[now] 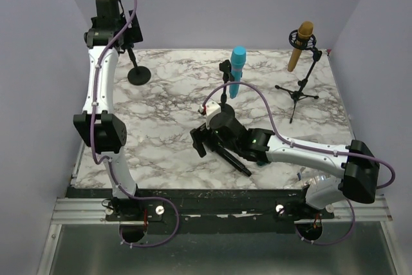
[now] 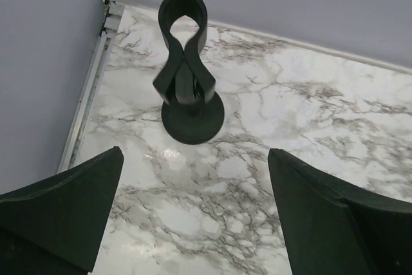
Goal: Remove the microphone from the stand
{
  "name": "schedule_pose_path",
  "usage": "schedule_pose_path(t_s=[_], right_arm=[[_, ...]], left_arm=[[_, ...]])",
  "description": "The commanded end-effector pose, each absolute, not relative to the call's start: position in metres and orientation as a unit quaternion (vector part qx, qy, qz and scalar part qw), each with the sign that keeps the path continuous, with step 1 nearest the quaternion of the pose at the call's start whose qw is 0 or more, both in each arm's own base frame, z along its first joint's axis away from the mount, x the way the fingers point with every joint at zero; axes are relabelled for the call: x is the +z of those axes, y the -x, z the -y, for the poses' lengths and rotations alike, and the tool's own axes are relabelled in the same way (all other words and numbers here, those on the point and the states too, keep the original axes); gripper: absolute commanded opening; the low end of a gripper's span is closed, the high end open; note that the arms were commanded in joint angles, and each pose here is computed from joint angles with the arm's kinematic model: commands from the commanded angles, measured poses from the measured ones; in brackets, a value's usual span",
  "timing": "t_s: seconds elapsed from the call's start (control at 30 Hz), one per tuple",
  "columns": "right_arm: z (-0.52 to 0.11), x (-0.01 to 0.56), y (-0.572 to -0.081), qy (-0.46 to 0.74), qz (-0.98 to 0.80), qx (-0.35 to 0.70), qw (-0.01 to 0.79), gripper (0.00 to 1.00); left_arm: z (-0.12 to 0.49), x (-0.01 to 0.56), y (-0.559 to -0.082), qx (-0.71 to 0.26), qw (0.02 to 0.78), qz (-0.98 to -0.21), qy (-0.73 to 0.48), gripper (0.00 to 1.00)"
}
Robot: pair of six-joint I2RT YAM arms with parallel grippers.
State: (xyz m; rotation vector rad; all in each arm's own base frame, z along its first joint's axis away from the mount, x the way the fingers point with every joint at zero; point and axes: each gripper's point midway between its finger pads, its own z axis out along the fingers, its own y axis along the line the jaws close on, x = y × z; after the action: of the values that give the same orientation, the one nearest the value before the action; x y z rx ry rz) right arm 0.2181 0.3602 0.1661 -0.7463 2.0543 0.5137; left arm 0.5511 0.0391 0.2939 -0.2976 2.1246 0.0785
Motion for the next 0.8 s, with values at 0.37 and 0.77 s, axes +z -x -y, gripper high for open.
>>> schedule_pose_path(t_s=[0.37, 0.77], right_arm=[[-0.338, 0.182, -0.22, 0.232, -0.851, 0.188, 0.433, 1.0], [-0.31, 0.163, -0.238, 0.135, -0.866, 0.149, 0.457, 1.0]], left_arm=[[0.063, 0.384, -0.393, -0.154, 0.596, -0.787, 0.045, 0.99], [0.1, 0.379, -0.372, -0.122, 0.619, -0.776, -0.008, 0.99]])
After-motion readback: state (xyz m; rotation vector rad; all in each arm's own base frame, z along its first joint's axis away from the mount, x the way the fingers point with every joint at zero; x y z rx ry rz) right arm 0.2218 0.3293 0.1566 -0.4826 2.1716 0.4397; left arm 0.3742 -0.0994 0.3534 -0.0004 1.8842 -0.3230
